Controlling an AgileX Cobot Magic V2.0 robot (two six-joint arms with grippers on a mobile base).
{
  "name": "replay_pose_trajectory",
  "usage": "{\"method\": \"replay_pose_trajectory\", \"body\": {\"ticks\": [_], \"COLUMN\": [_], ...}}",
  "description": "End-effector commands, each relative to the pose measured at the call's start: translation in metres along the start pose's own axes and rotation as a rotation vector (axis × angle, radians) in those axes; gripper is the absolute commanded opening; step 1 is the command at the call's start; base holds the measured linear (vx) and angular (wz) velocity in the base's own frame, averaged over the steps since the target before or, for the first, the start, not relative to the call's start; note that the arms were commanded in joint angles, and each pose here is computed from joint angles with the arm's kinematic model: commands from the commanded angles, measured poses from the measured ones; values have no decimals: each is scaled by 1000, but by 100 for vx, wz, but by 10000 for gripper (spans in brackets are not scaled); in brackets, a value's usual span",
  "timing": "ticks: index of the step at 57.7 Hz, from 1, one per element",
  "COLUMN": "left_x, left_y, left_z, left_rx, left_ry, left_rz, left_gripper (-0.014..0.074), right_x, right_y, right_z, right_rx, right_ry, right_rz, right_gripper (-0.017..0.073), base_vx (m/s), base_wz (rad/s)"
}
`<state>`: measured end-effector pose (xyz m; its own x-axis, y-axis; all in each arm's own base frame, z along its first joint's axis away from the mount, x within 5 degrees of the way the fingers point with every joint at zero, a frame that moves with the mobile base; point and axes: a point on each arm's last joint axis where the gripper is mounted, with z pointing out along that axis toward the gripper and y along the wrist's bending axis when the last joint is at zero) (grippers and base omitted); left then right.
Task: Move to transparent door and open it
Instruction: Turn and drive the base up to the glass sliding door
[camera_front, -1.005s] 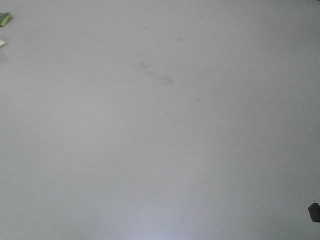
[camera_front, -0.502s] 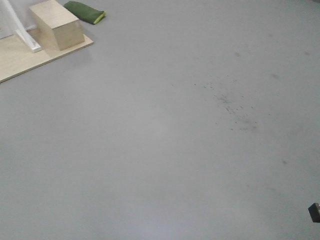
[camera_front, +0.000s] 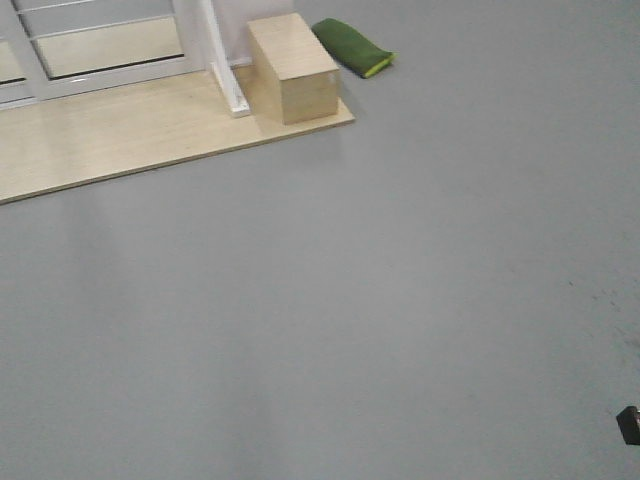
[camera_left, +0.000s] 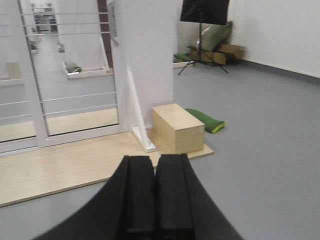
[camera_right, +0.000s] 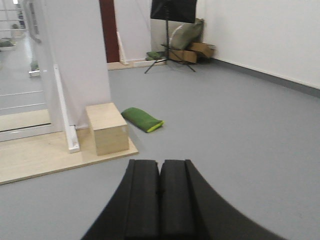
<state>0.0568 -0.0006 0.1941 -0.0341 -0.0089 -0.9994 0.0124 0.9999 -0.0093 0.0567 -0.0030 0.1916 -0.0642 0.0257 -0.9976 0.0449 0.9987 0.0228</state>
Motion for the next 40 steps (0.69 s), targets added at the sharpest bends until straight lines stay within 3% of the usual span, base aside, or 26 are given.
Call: {"method": "replay_pose_trajectory", "body": {"ticks": [1, 40], "left_x": [-3, -3], "left_y": [-1, -1], "left_z": [0, 0], "left_rx": [10, 10], "left_ry": [-72, -72], "left_rz": [-12, -12], "left_gripper": [-6, -6], "right_x": [-7, -7], "right_y": [1, 1], "right_z": [-1, -1], "right_rx": [-13, -13], "right_ry": [-92, -92], "right_rz": [-7, -7], "right_gripper": [-6, -6], "base_vx": [65, 66], "base_wz": [69, 58]}}
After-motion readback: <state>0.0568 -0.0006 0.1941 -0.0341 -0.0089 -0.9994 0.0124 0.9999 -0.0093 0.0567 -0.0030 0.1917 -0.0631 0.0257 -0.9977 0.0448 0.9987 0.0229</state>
